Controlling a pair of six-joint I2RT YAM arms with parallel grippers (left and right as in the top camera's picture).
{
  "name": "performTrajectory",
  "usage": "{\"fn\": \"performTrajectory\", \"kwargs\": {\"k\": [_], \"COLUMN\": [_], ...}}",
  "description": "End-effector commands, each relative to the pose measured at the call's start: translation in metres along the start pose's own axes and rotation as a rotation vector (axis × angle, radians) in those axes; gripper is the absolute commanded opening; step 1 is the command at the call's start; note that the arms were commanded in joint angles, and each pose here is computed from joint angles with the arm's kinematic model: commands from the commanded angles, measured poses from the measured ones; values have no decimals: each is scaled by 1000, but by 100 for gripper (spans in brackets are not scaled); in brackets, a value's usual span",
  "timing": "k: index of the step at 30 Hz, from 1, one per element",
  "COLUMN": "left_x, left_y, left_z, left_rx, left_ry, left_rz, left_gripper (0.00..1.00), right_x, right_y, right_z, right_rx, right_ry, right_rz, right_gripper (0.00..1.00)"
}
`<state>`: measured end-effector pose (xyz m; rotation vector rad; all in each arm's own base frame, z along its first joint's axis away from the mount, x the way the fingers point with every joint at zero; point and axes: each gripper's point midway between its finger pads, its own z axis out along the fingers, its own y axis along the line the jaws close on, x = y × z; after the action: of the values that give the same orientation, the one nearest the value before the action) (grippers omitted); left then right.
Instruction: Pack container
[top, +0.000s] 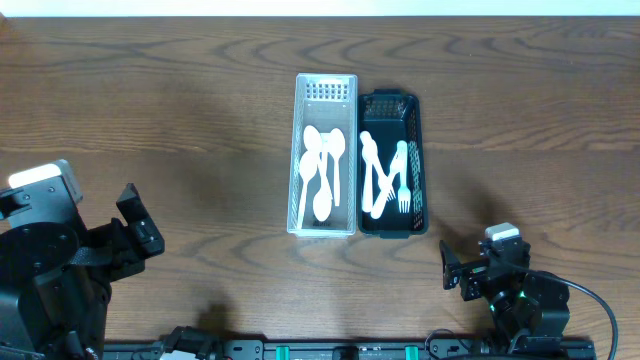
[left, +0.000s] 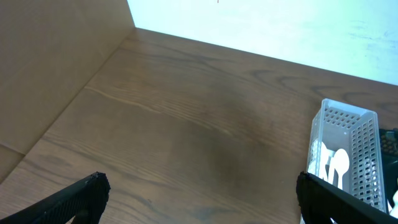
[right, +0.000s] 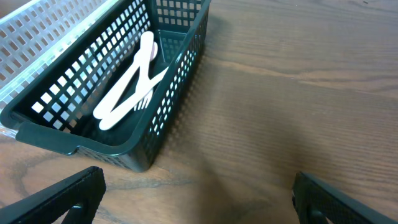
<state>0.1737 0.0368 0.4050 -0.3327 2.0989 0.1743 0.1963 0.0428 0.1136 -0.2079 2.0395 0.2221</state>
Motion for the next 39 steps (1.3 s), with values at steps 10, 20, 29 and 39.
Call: {"fn": "performTrajectory", "kwargs": {"k": [10, 20, 29, 39], "left_x": [-3, -2, 19, 54], "left_y": [11, 13, 23, 24], "left_z": [-1, -3, 3, 48], "left_rx": [-64, -63, -82, -88], "left_ry": [-13, -18, -89, -286], "left_rz": [99, 96, 38, -80], "left_gripper": [98, 98, 98, 98], "right_x": [1, 1, 1, 1], "right_y": [2, 2, 2, 2], "right_z": [0, 0, 0, 0], "right_rx": [-10, -10, -10, -10], "right_ry": [-3, -3, -3, -3], "right_rz": [-18, -18, -18, -18], "right_gripper": [99, 99, 99, 99]}}
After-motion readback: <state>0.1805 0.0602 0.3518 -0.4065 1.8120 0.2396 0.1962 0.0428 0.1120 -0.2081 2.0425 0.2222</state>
